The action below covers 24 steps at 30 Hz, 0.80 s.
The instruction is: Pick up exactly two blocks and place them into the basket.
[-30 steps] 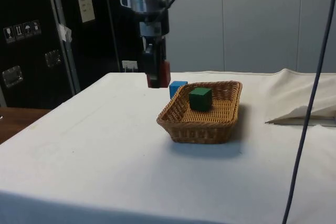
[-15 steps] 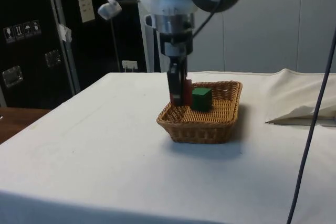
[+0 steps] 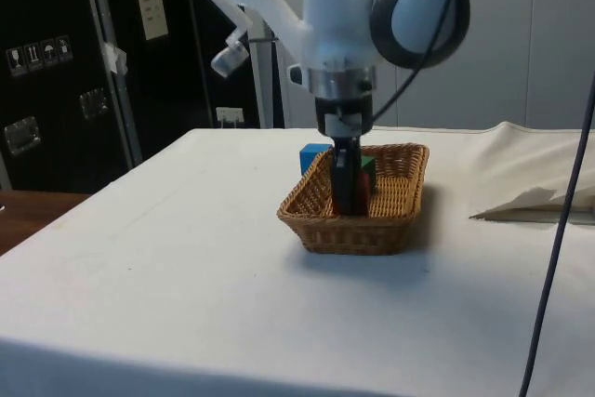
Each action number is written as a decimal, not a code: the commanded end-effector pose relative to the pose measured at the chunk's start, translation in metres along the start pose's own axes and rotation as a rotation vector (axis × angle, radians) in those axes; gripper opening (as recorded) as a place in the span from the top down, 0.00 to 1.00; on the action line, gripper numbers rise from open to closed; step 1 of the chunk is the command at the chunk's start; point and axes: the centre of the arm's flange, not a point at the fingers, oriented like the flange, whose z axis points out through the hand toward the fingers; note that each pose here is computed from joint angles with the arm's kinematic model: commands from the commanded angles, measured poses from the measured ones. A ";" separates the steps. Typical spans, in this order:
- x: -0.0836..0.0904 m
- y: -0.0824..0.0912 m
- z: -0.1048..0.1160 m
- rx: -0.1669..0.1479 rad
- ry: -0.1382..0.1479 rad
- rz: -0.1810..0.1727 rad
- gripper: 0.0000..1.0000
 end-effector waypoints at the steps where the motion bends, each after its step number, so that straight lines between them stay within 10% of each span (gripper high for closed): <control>1: -0.001 -0.001 0.005 0.002 0.006 0.000 0.99; 9: -0.002 -0.002 0.025 -0.007 0.000 -0.002 0.97; 14: -0.002 -0.002 0.027 -0.009 -0.004 -0.002 0.54; 16: -0.002 0.000 0.027 -0.014 -0.008 -0.004 0.19; 24: -0.002 -0.002 0.028 -0.009 -0.006 -0.002 0.00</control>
